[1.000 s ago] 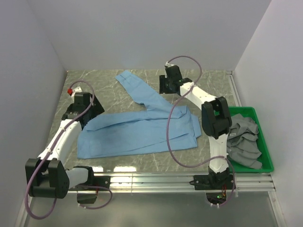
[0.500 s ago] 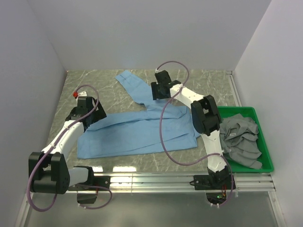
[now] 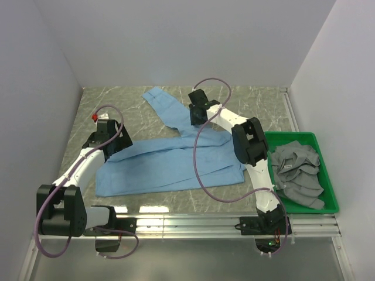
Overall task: Fold and stack the long sleeve shirts
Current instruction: Fold the shirt
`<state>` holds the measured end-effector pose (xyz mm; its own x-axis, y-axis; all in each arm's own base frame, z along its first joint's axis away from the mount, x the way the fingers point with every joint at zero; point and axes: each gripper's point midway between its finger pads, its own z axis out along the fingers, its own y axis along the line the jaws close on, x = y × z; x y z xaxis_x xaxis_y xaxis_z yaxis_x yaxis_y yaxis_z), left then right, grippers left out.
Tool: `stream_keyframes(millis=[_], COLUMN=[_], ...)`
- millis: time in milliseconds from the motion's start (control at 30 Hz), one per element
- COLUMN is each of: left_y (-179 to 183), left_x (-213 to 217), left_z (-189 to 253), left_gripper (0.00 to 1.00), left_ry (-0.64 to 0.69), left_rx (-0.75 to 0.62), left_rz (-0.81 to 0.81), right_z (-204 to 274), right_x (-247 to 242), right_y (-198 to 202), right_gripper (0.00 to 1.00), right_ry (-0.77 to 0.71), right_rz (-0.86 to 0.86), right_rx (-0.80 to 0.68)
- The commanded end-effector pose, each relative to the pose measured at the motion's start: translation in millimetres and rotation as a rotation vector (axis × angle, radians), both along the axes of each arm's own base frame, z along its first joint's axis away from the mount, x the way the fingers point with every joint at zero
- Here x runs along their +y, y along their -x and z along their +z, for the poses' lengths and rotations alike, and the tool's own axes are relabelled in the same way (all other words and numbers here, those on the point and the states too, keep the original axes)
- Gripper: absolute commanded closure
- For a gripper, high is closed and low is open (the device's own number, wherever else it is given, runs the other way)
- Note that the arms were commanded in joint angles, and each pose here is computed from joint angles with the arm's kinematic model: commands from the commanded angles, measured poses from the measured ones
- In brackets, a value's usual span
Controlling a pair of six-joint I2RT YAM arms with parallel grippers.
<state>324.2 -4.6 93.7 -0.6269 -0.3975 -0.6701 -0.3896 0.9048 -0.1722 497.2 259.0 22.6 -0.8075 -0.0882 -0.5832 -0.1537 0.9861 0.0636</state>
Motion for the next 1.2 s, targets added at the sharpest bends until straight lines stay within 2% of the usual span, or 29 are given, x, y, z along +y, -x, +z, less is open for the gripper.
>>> stream_keyframes(millis=[0,67,100,133,200,367,533,667,767,800,867,1000,1167], left_y=[-13,-12,-12,-12,-12,-13,-12,-11,-12,-11,-11,-10,-10], left_x=[-3,-3,-4,-4,-3,-3,-1,-1,-1,-1,-1,-1,-2], left_z=[15,14,13,13,13,14,14,13,15,15,16,18,22], left_gripper=[0.01,0.01,0.01,0.01,0.01,0.01,0.01,0.01,0.0,0.01,0.01,0.01,0.01], left_ry=[0.003,0.003,0.004,0.004,0.003,0.002,-0.002,-0.001,0.002,0.003,0.005,0.006,0.014], left_rx=[-0.054,-0.053,-0.051,-0.051,-0.051,-0.055,-0.052,-0.046,-0.051,-0.051,-0.055,-0.058,-0.074], left_rz=[-0.024,-0.024,-0.025,-0.025,-0.024,-0.02,-0.011,-0.006,-0.003,-0.002,0.002,0.005,0.004], right_z=[-14,-22,-19,-20,-18,4,71,121,154,144,159,140,131], right_x=[-4,-6,-5,-5,-5,1,10,14,13,12,10,7,10], right_y=[10,16,16,19,18,7,-4,7,33,47,68,129,206], right_gripper=[0.64,0.71,0.77,0.88,1.0,1.0,1.0,1.0,1.0,1.0,1.0,1.0,1.0], right_ry=[0.012,0.018,0.017,0.014,0.013,0.002,-0.073,-0.144,-0.183,-0.177,-0.178,-0.15,-0.204], right_rz=[-0.022,-0.022,-0.021,-0.017,-0.012,0.014,0.047,0.097,0.146,0.169,0.214,0.317,0.451], right_rx=[0.067,0.09,0.086,0.091,0.086,0.033,-0.095,-0.175,-0.203,-0.174,-0.188,-0.102,-0.023])
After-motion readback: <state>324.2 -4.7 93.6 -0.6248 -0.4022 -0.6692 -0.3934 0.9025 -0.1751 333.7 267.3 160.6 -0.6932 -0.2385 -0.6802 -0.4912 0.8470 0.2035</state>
